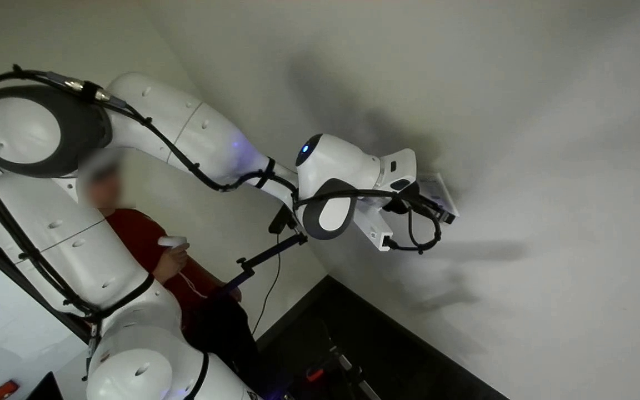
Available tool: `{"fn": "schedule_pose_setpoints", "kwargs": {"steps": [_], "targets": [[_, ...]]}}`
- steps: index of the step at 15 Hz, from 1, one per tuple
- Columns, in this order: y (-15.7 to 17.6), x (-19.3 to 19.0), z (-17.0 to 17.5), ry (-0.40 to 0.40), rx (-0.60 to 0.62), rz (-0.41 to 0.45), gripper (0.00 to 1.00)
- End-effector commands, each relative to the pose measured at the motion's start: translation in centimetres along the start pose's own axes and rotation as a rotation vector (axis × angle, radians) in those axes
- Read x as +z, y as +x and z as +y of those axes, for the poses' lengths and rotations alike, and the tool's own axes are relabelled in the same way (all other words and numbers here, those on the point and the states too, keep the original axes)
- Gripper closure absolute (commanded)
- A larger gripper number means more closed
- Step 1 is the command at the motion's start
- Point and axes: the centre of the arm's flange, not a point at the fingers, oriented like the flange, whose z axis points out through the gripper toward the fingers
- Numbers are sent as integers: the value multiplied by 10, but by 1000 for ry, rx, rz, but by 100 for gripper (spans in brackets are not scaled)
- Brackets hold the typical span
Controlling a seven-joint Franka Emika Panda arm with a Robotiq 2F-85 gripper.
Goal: Flip the light switch.
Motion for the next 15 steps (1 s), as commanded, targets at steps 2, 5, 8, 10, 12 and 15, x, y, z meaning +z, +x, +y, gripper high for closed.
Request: {"fn": "schedule_pose_setpoints", "kwargs": {"steps": [2, 5, 8, 10, 12, 15], "targets": [[-19, -38, -2, 13, -31, -39, 100], [-27, -52, -18, 56, -62, -65, 100], [-32, -66, -35, 73, -94, -54, 100], [-33, -73, -38, 75, -102, -37, 100], [-34, -76, -37, 70, -105, -27, 100], [-35, -77, -35, 62, -105, -22, 100]]}}
